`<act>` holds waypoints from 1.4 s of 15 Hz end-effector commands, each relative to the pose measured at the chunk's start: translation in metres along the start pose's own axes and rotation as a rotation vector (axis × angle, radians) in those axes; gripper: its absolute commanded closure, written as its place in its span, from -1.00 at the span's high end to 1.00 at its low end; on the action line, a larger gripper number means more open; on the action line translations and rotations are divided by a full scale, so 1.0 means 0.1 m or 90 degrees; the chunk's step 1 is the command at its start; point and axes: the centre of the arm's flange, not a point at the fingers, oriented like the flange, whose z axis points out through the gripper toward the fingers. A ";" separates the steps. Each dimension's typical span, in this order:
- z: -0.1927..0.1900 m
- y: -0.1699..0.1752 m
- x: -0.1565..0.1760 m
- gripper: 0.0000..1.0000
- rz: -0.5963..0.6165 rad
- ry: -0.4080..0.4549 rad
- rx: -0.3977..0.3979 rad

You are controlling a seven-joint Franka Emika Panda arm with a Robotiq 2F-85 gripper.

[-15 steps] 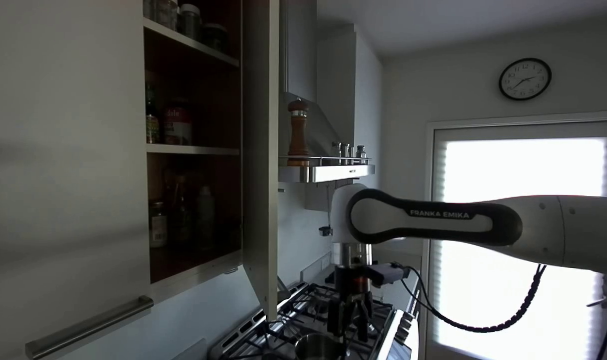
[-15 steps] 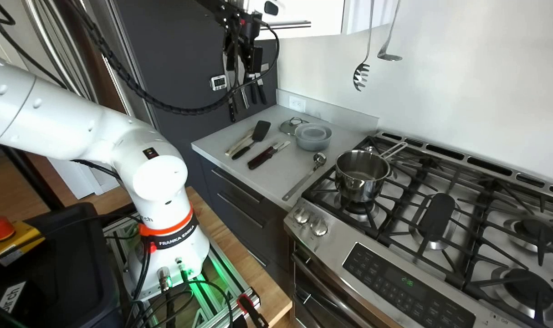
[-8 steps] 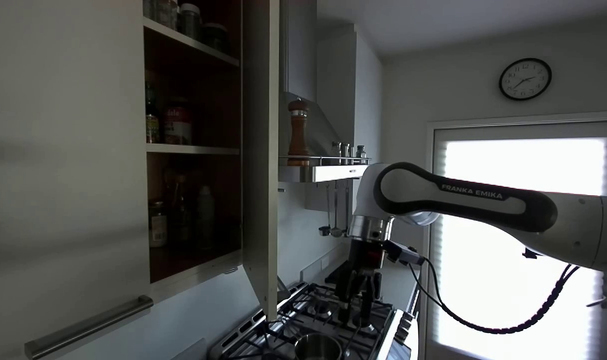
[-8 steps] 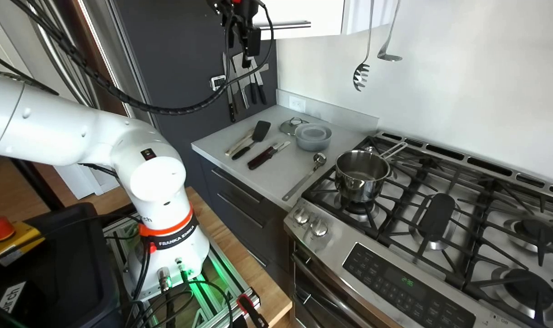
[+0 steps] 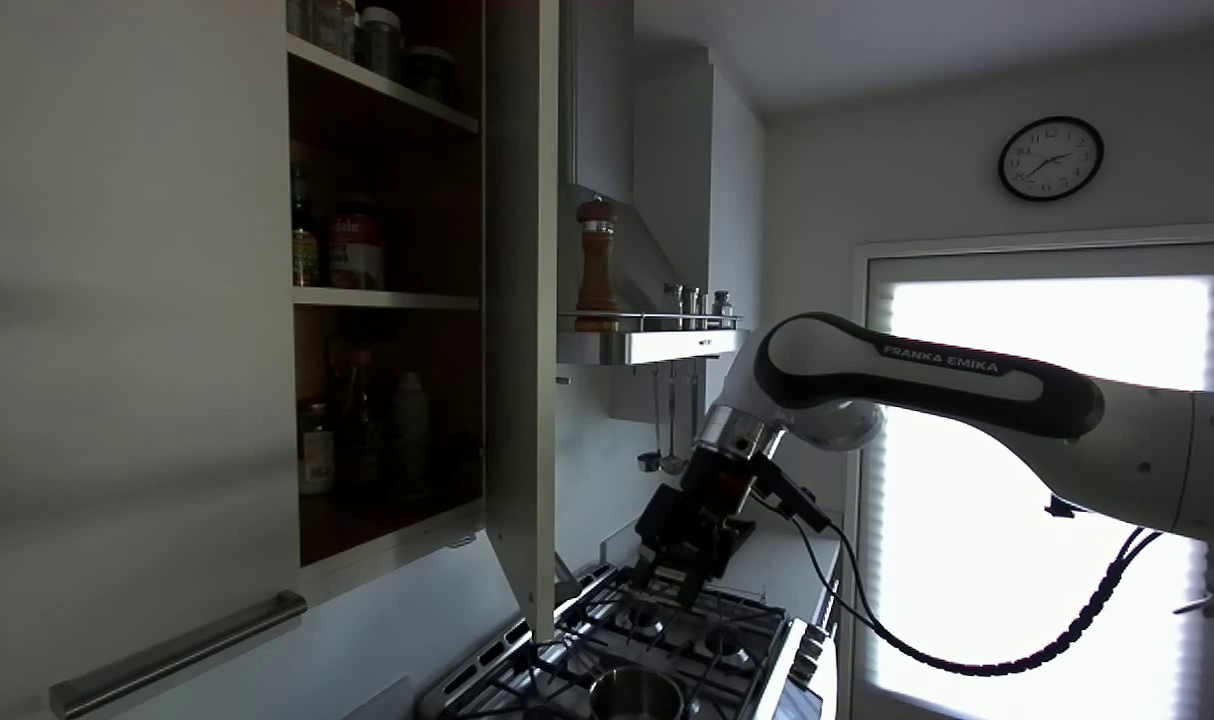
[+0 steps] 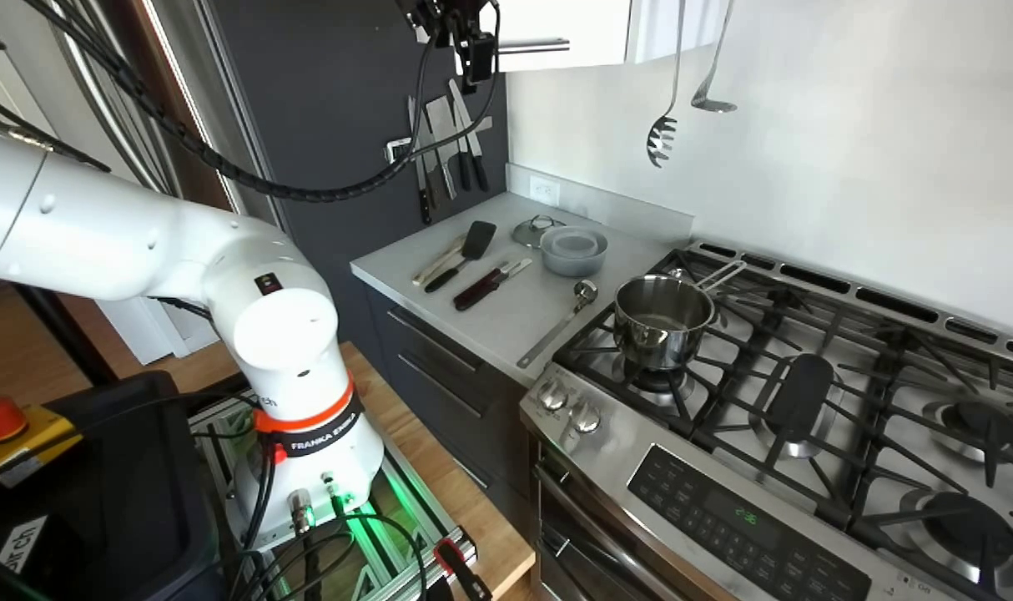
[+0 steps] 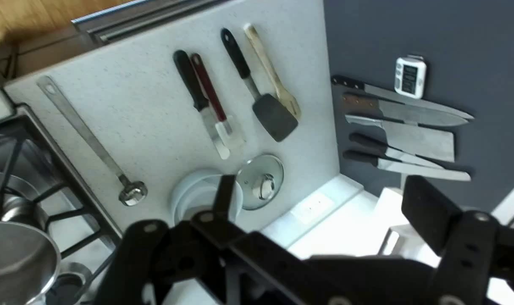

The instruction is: Close the cupboard door

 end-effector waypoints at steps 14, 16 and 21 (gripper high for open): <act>-0.04 -0.12 0.53 1.00 0.150 0.146 0.259; -0.06 -0.14 0.56 1.00 0.189 0.139 0.311; -0.04 -0.21 0.64 1.00 0.277 0.114 0.430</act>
